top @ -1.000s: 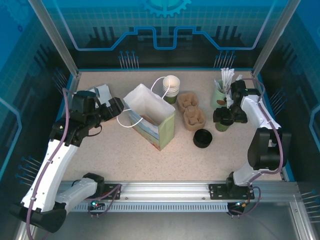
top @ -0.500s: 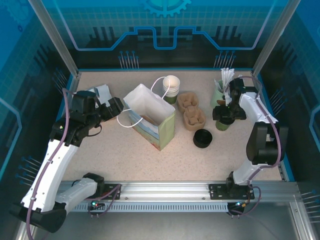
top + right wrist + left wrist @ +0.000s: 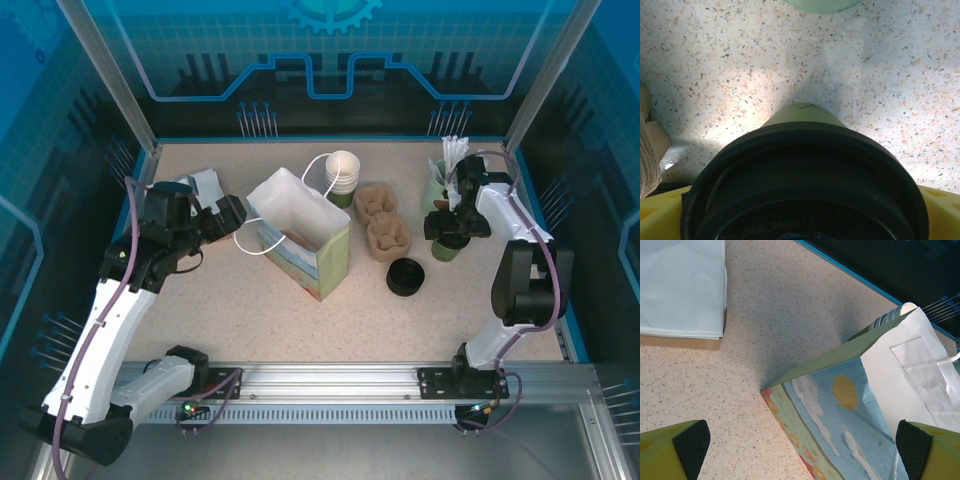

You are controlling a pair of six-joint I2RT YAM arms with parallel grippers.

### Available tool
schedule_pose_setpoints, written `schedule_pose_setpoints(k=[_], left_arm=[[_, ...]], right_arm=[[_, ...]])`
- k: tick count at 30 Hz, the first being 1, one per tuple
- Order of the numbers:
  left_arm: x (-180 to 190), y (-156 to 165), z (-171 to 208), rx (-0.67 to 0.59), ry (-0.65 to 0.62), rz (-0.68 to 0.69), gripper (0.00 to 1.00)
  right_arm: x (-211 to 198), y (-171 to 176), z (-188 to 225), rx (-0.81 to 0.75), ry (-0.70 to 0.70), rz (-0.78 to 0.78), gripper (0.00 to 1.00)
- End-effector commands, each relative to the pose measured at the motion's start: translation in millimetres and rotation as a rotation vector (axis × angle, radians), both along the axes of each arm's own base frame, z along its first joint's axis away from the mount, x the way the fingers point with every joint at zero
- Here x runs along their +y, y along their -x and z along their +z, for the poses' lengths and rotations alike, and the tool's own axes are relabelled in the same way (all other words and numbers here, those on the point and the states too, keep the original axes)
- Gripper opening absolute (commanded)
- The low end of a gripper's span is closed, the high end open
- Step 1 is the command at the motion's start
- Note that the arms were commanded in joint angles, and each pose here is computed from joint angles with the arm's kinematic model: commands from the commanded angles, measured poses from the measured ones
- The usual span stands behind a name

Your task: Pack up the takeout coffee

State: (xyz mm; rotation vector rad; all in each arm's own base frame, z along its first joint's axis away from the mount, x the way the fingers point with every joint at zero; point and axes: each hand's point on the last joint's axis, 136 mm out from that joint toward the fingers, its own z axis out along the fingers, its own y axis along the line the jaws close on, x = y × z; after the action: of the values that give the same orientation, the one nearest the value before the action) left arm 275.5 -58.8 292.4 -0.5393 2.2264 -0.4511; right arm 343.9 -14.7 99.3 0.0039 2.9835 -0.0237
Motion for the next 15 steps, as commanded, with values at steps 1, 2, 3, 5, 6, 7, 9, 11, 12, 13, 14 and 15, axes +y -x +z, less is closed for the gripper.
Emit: schedule_pose_setpoints(k=[1, 2, 3, 5, 6, 7, 9, 11, 12, 13, 14, 15], left_arm=[[6.7, 3.0, 8.6, -0.017, -0.017, 0.017, 0.99], [6.7, 2.9, 7.8, -0.015, -0.017, 0.018, 0.99], [6.6, 3.1, 7.7, -0.015, -0.017, 0.017, 0.99], [6.8, 2.9, 7.6, -0.015, -0.017, 0.018, 0.99], [6.8, 3.1, 8.1, -0.016, -0.017, 0.018, 0.99], [6.7, 3.1, 8.0, -0.016, -0.017, 0.018, 0.99], [7.0, 3.3, 7.5, -0.014, -0.019, 0.018, 0.99], [7.1, 3.2, 6.9, -0.013, -0.019, 0.018, 0.99], [7.1, 3.3, 6.9, -0.013, -0.019, 0.018, 0.99], [7.1, 3.3, 7.1, -0.013, -0.020, 0.018, 0.99], [7.1, 3.3, 6.8, -0.013, -0.021, 0.017, 0.99], [7.2, 3.3, 7.1, -0.013, -0.020, 0.018, 0.99]], right_arm=[[1.8, -0.7, -1.3, 0.011, 0.014, 0.019, 0.98], [2.0, 0.1, -2.7, 0.017, 0.013, 0.019, 0.97], [1.4, 0.7, -3.6, 0.021, 0.015, 0.018, 0.97], [1.9, 1.0, -4.2, 0.025, 0.015, 0.018, 0.96], [2.1, 1.3, -4.6, 0.027, 0.016, 0.019, 0.95], [2.0, 1.4, -5.1, 0.030, 0.014, 0.019, 0.94], [2.0, 1.9, -5.1, 0.034, 0.015, 0.018, 0.93], [2.3, 2.6, -5.1, 0.039, 0.014, 0.019, 0.91], [2.1, 3.1, -4.8, 0.041, 0.014, 0.016, 0.90], [2.2, 3.4, -4.1, 0.041, 0.015, 0.017, 0.90], [2.6, 3.9, -2.2, 0.037, 0.015, 0.018, 0.90], [2.7, 4.6, -0.8, 0.035, 0.014, 0.017, 0.89]])
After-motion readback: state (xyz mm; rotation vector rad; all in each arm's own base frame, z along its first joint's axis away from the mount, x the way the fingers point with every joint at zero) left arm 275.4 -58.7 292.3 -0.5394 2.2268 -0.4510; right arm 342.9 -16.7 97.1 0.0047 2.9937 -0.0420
